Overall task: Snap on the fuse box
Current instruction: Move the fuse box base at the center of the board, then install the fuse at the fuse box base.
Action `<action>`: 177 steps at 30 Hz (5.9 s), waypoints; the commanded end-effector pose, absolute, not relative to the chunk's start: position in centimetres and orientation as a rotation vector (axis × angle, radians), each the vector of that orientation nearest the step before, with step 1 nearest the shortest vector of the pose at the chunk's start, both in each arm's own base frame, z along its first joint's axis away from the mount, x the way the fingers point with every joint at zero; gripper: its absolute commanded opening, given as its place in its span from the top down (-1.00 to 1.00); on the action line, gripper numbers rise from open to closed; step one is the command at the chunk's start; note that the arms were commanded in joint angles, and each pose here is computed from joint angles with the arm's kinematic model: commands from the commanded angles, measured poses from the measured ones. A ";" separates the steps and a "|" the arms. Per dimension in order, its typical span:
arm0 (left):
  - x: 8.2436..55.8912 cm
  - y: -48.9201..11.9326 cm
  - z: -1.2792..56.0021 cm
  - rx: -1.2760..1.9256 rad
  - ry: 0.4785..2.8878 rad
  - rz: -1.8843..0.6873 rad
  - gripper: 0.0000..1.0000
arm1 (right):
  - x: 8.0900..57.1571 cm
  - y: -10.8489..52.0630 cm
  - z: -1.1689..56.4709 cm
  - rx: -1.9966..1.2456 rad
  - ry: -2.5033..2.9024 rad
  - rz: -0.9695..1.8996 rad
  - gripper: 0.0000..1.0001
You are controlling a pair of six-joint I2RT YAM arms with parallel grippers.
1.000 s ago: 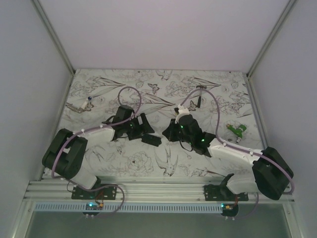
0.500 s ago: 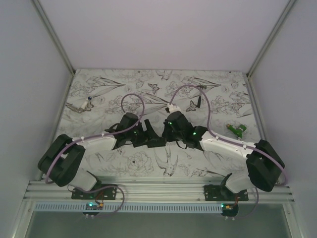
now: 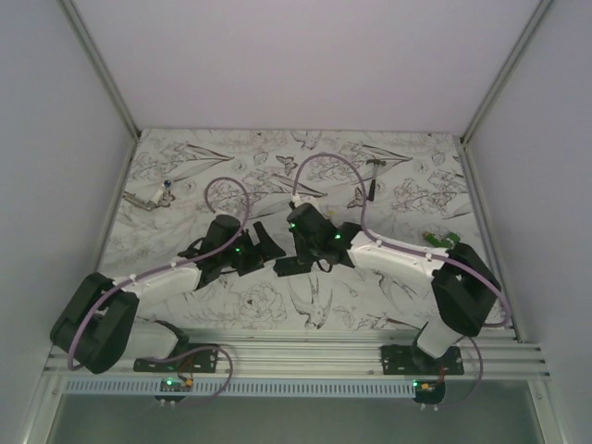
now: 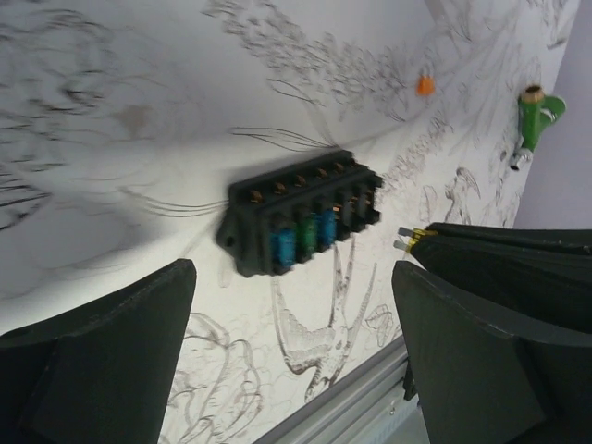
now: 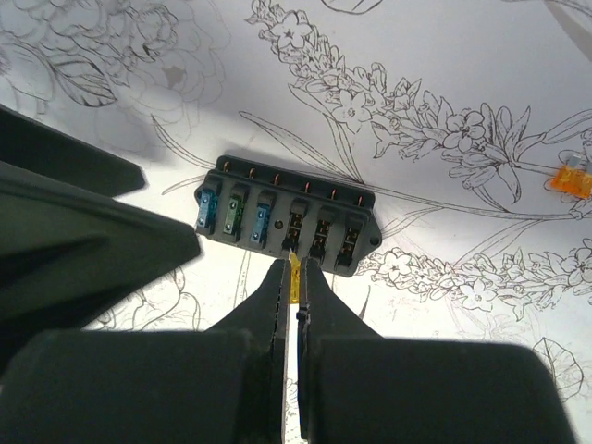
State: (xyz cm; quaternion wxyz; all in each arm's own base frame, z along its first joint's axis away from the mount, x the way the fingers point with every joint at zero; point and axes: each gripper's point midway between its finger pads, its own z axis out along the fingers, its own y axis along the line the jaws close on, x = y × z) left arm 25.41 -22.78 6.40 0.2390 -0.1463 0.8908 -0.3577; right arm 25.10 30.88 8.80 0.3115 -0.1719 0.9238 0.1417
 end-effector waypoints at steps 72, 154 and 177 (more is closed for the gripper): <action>23.1 -13.1 6.9 -0.149 2.479 -0.449 -0.99 | 26.2 32.9 5.5 -0.341 2.592 -0.069 1.00; 25.1 -11.1 4.4 -0.179 2.273 -0.414 -0.99 | 24.0 27.8 2.7 -0.447 2.838 -0.121 1.00; 26.0 -11.9 3.7 -0.167 2.298 -0.430 -0.99 | 22.3 26.1 -0.9 -0.310 2.893 -0.172 1.00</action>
